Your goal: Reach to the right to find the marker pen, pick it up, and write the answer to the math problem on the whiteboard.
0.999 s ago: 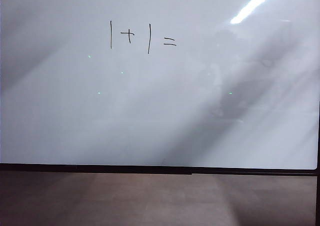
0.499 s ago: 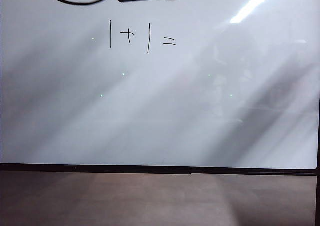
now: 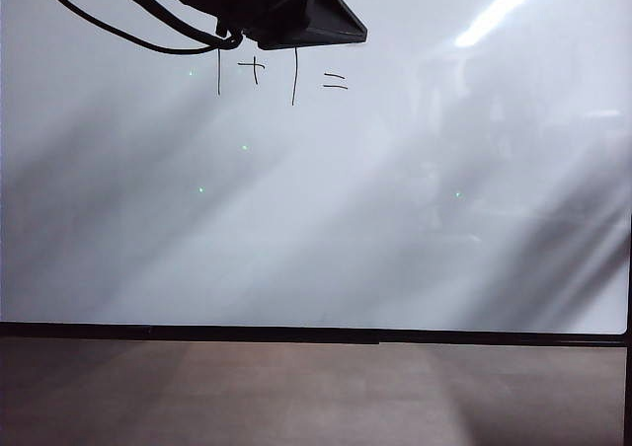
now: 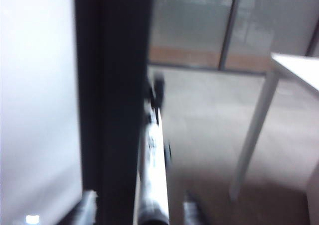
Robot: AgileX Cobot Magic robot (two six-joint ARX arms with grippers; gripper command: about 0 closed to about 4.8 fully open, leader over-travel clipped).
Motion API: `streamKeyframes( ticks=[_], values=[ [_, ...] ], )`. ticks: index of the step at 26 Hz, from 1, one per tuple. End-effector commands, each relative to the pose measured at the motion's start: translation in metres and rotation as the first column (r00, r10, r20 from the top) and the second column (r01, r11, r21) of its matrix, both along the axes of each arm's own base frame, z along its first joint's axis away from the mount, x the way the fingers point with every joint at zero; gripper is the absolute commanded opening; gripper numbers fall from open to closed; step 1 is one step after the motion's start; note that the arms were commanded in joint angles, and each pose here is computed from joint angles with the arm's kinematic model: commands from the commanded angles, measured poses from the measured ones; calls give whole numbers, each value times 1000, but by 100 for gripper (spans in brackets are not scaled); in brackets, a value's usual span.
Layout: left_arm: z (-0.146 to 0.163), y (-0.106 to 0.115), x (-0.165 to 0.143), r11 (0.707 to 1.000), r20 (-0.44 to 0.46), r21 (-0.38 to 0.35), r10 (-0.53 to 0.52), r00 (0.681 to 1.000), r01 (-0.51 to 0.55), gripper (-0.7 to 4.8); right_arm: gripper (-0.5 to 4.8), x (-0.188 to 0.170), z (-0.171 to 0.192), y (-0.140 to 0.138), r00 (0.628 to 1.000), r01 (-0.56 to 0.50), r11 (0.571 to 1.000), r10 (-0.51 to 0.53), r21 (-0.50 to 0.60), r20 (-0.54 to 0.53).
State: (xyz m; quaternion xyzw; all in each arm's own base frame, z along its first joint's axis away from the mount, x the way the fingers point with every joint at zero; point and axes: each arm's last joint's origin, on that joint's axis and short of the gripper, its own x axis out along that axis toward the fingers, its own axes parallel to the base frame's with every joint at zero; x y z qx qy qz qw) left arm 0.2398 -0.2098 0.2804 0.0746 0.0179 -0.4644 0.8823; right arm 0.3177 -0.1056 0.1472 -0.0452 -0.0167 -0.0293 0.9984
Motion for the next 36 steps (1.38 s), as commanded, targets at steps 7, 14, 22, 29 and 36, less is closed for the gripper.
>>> streamKeyframes(
  ticks=[7,14,22,29,36],
  values=[
    [2,0,-1,1000,1,7,-4,1000,4,-5,251,19,-3,-8,1000,0,1000,0,-7,17],
    [-1,0,-1,1000,-16,22,0,1000,1,-5,182,23,-2,-9,1000,1,1000,-1,-6,14],
    [-1,0,-1,1000,-17,22,0,1000,0,-6,182,36,4,-12,1000,-5,1000,5,-1,1],
    [0,0,-1,1000,-15,21,-1,1000,1,-5,174,37,2,-11,1000,-10,1000,10,5,-17],
    [0,0,-1,1000,-15,20,-1,1000,1,-5,-7,37,2,-11,1000,-7,1000,7,8,-23]
  ],
)
